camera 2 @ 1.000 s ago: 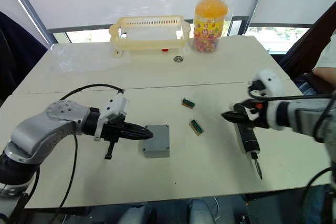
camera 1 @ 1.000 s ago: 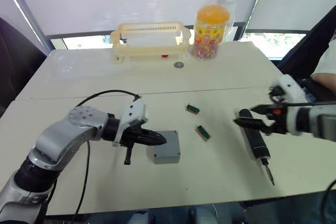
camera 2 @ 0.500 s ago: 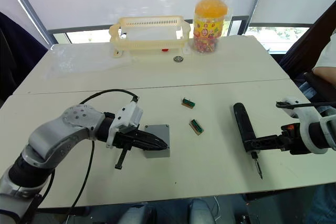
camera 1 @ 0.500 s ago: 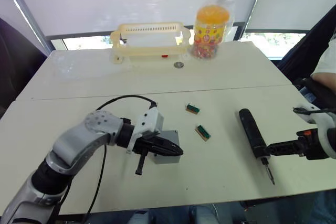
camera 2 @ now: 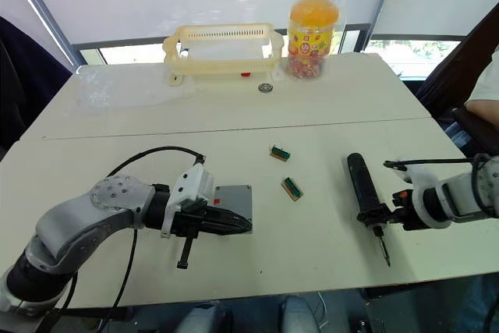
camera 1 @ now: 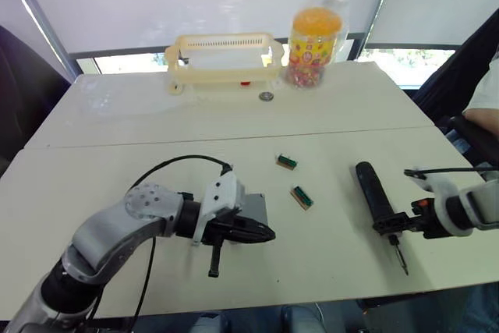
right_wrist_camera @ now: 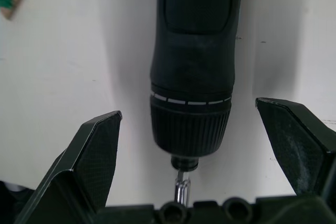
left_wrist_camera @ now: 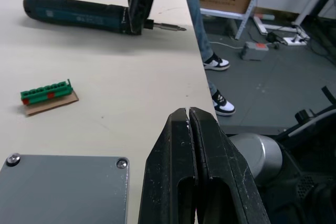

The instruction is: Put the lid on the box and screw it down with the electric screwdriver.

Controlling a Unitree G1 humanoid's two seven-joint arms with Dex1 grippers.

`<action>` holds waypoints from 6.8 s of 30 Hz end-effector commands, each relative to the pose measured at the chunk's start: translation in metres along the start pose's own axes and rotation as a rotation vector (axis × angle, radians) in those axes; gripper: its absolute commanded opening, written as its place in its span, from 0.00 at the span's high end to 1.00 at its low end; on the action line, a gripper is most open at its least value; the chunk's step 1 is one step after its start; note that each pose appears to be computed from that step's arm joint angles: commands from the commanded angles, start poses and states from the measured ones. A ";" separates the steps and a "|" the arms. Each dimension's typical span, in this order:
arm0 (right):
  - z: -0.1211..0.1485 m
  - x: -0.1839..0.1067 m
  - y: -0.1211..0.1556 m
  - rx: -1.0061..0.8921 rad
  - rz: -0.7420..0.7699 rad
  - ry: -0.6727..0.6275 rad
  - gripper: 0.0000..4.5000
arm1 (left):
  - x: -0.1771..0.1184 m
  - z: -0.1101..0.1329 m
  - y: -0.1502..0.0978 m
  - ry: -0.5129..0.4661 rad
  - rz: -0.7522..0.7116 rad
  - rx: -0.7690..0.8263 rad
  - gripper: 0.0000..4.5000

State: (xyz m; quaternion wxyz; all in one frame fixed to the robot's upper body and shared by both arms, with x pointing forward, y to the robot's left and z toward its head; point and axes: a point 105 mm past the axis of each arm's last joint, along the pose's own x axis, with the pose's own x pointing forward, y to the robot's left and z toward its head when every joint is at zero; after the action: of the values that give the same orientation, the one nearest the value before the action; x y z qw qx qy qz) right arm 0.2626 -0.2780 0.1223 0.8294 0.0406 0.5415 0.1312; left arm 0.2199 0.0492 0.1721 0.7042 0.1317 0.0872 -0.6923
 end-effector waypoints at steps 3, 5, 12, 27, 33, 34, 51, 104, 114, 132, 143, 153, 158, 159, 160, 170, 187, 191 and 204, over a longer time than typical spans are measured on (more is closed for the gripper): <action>-0.003 0.010 -0.002 -0.034 -0.059 0.027 0.29 | -0.003 0.004 -0.001 -0.011 0.021 0.015 1.00; -0.006 0.013 -0.001 -0.038 -0.059 0.035 0.52 | -0.005 0.001 0.001 -0.004 0.030 0.009 1.00; 0.024 -0.001 -0.002 0.036 -0.025 -0.163 0.62 | -0.021 -0.005 0.016 0.029 0.075 -0.007 1.00; 0.111 -0.101 0.153 -0.249 0.451 -1.447 0.62 | -0.056 -0.010 0.066 0.070 0.127 -0.072 1.00; 0.088 -0.060 0.198 -0.317 0.537 -1.427 0.62 | -0.058 -0.008 0.064 0.107 0.113 -0.042 1.00; 0.085 -0.053 0.201 -0.344 0.527 -1.421 0.62 | -0.056 -0.008 0.064 0.115 0.112 -0.037 1.00; 0.070 -0.008 0.218 -0.428 0.538 -1.382 0.62 | -0.027 -0.027 0.063 0.115 0.142 -0.027 0.72; 0.072 -0.010 0.224 -0.419 0.553 -1.394 0.62 | -0.010 -0.046 0.053 0.147 0.128 -0.040 0.51; 0.067 0.000 0.223 -0.429 0.544 -1.364 0.62 | -0.011 -0.045 0.054 0.147 0.133 -0.042 0.51; 0.069 -0.005 0.218 -0.422 0.531 -1.388 0.62 | -0.012 -0.045 0.055 0.148 0.141 -0.043 0.51; 0.072 -0.007 0.226 -0.423 0.553 -1.398 0.62 | -0.010 -0.045 0.055 0.144 0.138 -0.044 0.51; 0.068 0.000 0.226 -0.427 0.549 -1.375 0.62 | -0.011 -0.046 0.054 0.145 0.140 -0.046 0.51; 0.068 0.002 0.224 -0.432 0.540 -1.374 0.62 | -0.010 -0.045 0.055 0.143 0.141 -0.044 0.51; 0.068 0.002 0.224 -0.434 0.539 -1.373 0.62 | -0.010 -0.045 0.055 0.143 0.141 -0.044 0.51; 0.068 0.003 0.224 -0.436 0.536 -1.373 0.62 | -0.010 -0.045 0.055 0.143 0.142 -0.043 0.51; 0.070 0.009 0.223 -0.503 0.465 -1.406 0.62 | -0.010 -0.044 0.055 0.140 0.145 -0.041 0.51; 0.056 0.033 0.217 -0.601 0.434 -1.307 0.62 | -0.009 -0.049 0.050 0.158 0.127 -0.056 0.51; 0.056 0.035 0.217 -0.606 0.426 -1.307 0.62 | -0.010 -0.049 0.048 0.159 0.126 -0.058 0.51; 0.053 0.045 0.210 -0.641 0.376 -1.297 0.62 | -0.011 -0.050 0.046 0.162 0.125 -0.067 0.51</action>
State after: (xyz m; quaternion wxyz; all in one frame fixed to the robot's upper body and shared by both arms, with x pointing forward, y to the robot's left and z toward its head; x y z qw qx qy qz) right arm 0.2875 -0.0554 0.1665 0.9086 -0.0320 -0.1748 0.3779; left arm 0.2711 0.0728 0.1345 0.7413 0.1671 0.1479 -0.6329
